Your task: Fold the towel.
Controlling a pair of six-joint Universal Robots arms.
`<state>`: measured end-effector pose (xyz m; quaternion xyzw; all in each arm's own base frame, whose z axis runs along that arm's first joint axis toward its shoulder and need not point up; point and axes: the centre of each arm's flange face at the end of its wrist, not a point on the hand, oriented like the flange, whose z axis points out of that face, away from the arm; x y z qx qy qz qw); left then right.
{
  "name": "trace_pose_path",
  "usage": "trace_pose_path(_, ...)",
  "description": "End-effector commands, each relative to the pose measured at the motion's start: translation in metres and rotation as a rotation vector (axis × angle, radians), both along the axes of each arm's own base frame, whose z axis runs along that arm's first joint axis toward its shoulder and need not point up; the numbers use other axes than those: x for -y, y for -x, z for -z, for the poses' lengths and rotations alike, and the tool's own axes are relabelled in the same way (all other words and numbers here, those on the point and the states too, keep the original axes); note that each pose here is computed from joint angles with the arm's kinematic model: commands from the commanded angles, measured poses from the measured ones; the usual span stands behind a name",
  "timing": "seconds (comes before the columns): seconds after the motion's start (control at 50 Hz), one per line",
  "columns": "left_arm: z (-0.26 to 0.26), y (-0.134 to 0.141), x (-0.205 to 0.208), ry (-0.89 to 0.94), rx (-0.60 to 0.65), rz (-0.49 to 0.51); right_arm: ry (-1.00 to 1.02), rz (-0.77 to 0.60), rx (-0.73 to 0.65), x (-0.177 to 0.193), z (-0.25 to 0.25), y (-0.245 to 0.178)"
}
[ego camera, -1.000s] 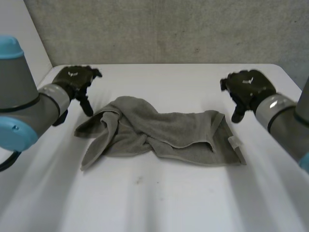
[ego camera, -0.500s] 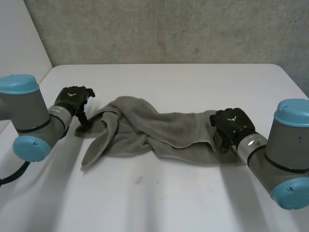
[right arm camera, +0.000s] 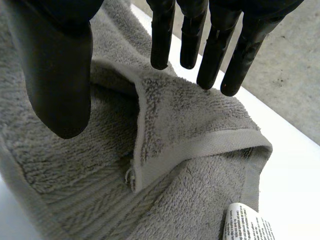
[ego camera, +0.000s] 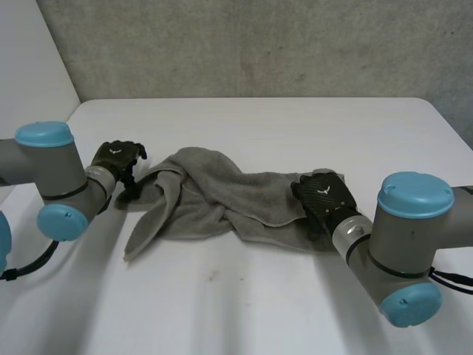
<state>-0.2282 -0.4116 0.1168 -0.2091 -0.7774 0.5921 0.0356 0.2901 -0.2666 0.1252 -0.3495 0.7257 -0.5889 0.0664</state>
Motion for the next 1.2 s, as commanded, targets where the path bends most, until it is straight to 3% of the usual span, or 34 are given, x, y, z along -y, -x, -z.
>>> trace_pose_path(0.02,0.01,0.009,0.011,0.009,-0.025,0.057,0.05,0.0,-0.045,0.012,0.003,-0.004)
trace_pose_path(0.18,0.01,0.023,0.014,0.023,-0.063,0.167,0.128,0.013,-0.055,0.028,-0.011,-0.01)
trace_pose_path(0.36,-0.007,0.027,0.022,0.084,-0.069,0.167,0.243,0.01,-0.048,0.047,-0.044,-0.018)
trace_pose_path(0.46,-0.056,0.025,0.023,0.171,-0.087,0.148,0.338,0.023,-0.031,0.046,-0.102,-0.013)
trace_pose_path(0.56,-0.145,0.009,-0.006,0.259,-0.113,0.098,0.407,0.063,-0.002,0.027,-0.185,0.012)
trace_pose_path(0.76,-0.214,-0.01,-0.082,0.323,-0.11,0.111,0.254,0.124,-0.088,-0.001,-0.241,0.063)
trace_pose_path(0.92,-0.179,-0.008,-0.104,0.173,-0.09,0.163,0.085,0.03,-0.211,-0.004,-0.222,0.074)
trace_pose_path(1.06,-0.086,-0.002,-0.086,-0.053,0.05,0.195,-0.063,-0.035,-0.306,0.027,-0.16,0.062)
trace_pose_path(1.2,-0.054,0.004,-0.063,-0.083,0.094,0.21,-0.122,-0.051,-0.321,0.054,-0.122,0.049)
